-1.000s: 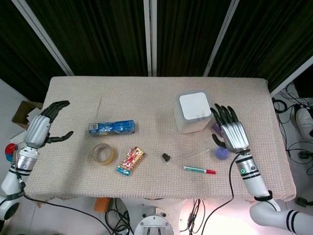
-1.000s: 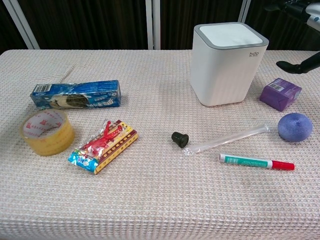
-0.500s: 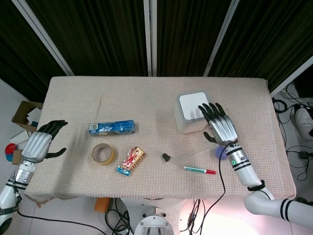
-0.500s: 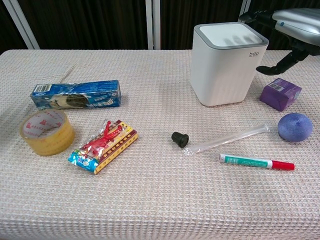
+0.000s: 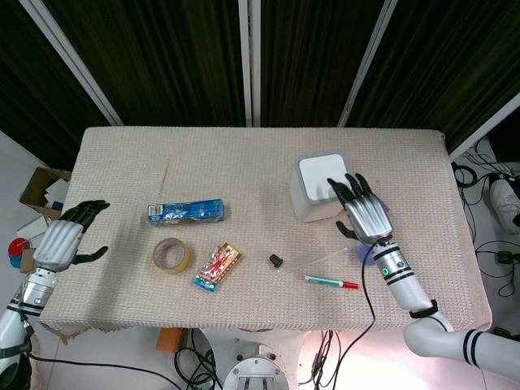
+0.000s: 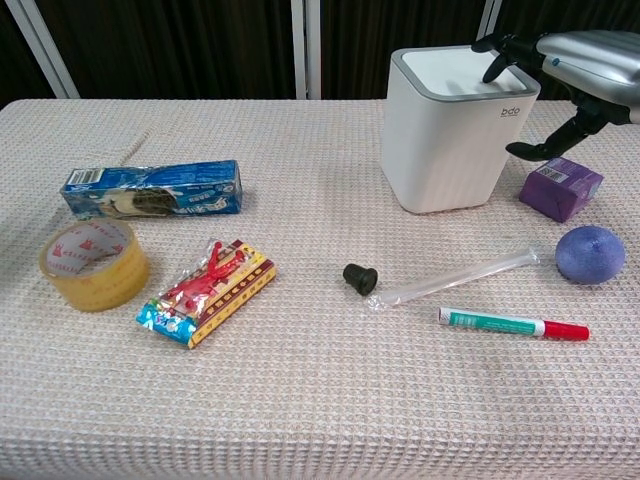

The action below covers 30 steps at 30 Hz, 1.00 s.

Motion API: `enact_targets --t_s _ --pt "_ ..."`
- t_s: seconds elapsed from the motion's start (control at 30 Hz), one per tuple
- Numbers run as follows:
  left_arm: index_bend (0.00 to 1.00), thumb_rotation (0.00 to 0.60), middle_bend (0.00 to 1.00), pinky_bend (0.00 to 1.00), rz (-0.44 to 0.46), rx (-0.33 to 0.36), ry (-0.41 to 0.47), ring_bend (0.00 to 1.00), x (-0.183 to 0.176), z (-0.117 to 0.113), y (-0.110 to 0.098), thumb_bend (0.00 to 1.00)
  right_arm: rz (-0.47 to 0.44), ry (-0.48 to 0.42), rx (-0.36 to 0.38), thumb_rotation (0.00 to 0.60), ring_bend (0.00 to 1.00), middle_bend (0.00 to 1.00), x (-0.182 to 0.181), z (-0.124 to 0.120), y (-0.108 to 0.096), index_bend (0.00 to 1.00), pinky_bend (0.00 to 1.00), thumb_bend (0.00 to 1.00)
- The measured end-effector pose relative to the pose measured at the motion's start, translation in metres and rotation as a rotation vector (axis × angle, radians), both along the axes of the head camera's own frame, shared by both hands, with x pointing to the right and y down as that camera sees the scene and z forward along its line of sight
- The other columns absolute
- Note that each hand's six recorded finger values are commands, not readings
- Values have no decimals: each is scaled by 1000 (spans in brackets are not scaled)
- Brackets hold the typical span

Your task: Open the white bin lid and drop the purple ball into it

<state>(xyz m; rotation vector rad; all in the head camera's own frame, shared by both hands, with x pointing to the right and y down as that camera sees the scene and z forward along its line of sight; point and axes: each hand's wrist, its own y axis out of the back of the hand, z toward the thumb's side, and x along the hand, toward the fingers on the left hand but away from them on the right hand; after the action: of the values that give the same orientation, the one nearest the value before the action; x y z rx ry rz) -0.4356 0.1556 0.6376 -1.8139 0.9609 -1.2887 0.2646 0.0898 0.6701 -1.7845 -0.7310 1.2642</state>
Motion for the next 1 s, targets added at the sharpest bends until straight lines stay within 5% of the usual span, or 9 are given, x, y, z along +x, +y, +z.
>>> enact_targets --t_s 0.3,0.53,0.73,0.87,1.0 --pt "142 597 129 226 -4 0 -3 106 -2 -1 1 225 26 -10 33 600 0 328 4 -4 -3 0 0 231" --pt "142 598 129 226 -8 2 -3 106 -3 -2 0 225 72 -86 162 600 0 9 8 -34 -14 0 0 230" --pt "142 599 129 226 -9 0 -6 106 -4 -1 3 225 97 -179 259 600 0 0 20 -64 -9 0 0 230" --pt "142 597 129 226 -11 5 -8 106 -6 -3 4 225 67 -137 213 600 0 0 39 -67 9 0 0 246" --pt "142 598 129 226 -14 8 -7 106 -7 -5 5 224 -4 -28 68 600 0 0 59 -59 33 0 0 256"
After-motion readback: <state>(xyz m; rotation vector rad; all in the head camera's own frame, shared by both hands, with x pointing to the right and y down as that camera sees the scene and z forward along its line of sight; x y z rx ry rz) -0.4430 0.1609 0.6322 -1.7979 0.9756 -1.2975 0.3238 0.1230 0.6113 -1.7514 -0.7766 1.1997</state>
